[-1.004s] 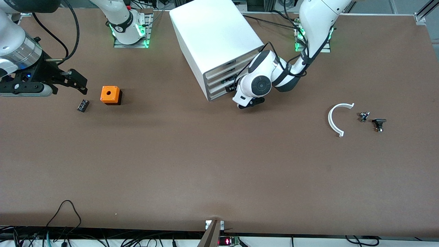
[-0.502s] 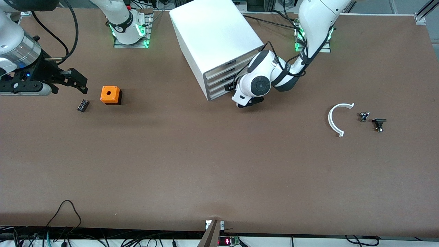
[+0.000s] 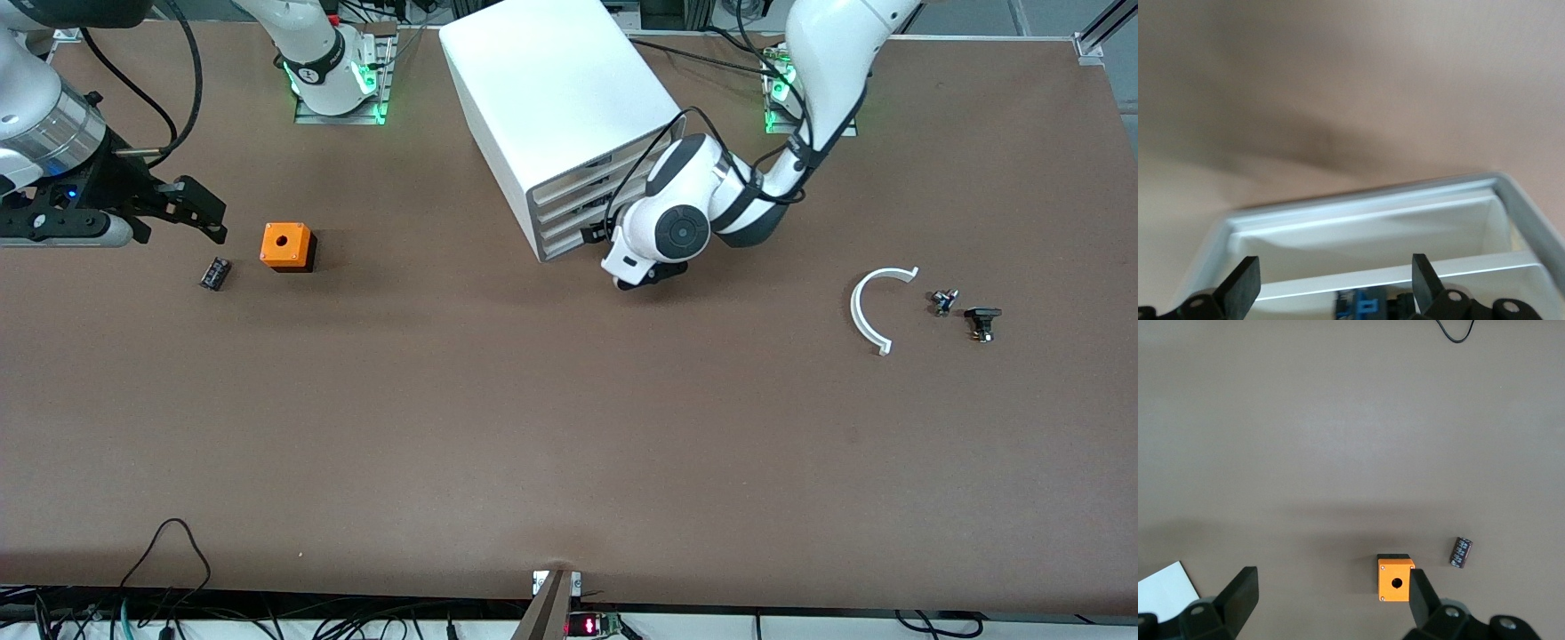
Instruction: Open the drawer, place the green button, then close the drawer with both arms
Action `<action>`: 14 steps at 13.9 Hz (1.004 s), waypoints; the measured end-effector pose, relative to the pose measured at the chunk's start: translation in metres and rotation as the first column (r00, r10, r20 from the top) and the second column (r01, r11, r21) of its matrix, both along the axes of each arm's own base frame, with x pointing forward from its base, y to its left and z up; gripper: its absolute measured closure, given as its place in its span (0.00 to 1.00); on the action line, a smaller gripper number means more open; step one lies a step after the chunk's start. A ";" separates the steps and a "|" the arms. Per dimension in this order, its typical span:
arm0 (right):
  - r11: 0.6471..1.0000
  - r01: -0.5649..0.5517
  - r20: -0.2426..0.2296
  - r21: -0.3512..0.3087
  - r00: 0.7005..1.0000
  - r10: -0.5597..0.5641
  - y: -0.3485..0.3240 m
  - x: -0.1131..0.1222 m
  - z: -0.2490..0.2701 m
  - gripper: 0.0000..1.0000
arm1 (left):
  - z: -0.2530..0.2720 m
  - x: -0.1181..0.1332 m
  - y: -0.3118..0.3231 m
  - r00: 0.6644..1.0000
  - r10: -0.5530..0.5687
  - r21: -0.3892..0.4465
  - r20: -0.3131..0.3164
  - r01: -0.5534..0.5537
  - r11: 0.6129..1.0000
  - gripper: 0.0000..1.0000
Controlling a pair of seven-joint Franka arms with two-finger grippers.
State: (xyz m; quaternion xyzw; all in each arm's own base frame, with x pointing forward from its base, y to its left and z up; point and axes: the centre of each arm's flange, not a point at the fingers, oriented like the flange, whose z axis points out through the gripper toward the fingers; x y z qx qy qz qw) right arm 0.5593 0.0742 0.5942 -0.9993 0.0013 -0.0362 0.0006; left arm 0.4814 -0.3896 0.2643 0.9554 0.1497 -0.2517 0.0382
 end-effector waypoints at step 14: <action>1.000 0.001 0.013 0.002 1.000 -0.001 -0.001 0.001 0.007 0.00 | 0.205 0.146 0.235 0.904 -0.300 0.020 0.304 0.309 0.951 0.00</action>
